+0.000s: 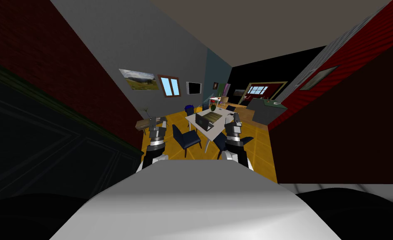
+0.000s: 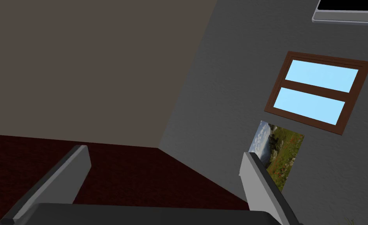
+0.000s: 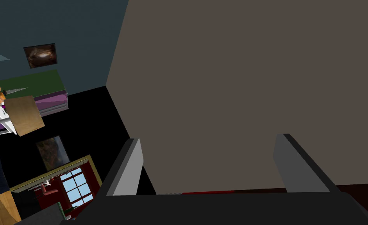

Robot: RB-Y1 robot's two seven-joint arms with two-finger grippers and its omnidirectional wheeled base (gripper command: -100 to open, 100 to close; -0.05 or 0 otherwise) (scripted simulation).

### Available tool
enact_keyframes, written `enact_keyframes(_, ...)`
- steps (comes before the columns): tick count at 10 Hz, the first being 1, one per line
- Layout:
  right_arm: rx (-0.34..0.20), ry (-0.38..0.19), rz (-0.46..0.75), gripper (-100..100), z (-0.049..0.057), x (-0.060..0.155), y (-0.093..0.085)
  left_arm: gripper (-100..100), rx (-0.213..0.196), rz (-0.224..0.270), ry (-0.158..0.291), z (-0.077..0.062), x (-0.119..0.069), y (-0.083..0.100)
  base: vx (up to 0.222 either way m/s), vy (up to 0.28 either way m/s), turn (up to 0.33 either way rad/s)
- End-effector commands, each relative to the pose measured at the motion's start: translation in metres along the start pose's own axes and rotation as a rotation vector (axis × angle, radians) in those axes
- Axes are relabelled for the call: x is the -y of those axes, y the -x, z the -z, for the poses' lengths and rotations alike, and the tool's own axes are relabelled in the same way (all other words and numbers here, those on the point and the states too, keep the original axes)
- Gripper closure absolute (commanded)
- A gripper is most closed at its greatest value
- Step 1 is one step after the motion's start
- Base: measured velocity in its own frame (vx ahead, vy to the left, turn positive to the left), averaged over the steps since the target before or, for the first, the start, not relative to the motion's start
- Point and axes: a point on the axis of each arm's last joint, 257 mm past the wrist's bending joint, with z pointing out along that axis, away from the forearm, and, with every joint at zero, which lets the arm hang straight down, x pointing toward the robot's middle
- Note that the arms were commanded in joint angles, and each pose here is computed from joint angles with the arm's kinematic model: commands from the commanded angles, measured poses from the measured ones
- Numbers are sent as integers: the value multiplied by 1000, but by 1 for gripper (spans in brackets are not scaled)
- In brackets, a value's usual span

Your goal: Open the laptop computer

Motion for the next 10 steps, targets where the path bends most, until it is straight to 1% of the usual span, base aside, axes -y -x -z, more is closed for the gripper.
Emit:
enact_keyframes(1, 0, 0, 0, 0, 0, 0, 0, 0, 0, 0, 0, 0, 0, 0, 0, 0, 0)
enact_keyframes(9, 0, 0, 0, 0, 0, 0, 0, 0, 0, 0, 0, 0, 0, 0, 0, 0, 0)
enact_keyframes(10, -37, 3, 49, -100, 0, -1, -3, 0, 0, 0, 0, 0, 0, 0, -75, -11, 49)
